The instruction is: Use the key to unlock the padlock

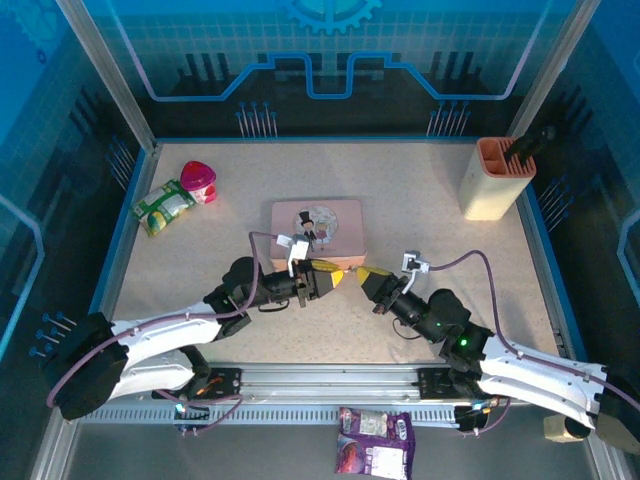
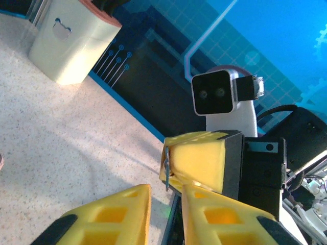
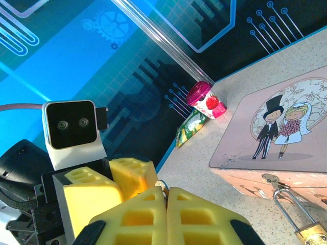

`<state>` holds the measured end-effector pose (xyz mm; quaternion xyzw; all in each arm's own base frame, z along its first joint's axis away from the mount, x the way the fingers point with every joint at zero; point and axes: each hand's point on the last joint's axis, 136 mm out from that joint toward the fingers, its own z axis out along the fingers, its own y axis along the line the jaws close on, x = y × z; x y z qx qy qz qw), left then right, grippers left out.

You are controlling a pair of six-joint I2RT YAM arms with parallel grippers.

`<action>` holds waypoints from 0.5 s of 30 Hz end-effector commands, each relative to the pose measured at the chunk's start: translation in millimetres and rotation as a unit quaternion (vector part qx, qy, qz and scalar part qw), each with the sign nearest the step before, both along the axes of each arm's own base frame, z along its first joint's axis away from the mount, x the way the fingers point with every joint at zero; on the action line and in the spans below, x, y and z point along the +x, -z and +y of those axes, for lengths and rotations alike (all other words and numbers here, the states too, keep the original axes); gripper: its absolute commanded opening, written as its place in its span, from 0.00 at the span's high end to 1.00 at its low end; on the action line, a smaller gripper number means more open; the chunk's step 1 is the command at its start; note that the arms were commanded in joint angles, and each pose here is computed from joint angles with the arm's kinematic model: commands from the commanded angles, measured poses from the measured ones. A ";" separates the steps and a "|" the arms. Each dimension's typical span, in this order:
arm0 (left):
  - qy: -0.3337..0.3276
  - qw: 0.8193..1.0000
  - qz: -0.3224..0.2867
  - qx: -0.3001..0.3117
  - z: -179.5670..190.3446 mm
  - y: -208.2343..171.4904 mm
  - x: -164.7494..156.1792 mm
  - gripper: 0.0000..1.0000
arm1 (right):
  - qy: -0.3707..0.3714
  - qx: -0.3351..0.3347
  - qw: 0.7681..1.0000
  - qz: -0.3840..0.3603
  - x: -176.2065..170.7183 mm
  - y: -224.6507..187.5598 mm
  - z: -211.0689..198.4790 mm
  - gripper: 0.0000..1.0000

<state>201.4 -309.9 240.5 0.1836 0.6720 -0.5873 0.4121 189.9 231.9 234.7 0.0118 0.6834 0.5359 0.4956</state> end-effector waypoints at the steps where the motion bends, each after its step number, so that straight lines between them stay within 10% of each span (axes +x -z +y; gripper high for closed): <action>1: 0.016 1.000 -0.008 -0.026 -3.0 -12.1 -2.0 0.74 | 0.003 0.027 1.000 -0.008 0.9 -11.6 -2.4 1.00; 15: 0.030 0.999 -0.003 -0.036 -10.2 -14.5 -0.7 0.84 | -0.019 0.036 0.999 0.003 -0.2 -8.7 10.3 1.00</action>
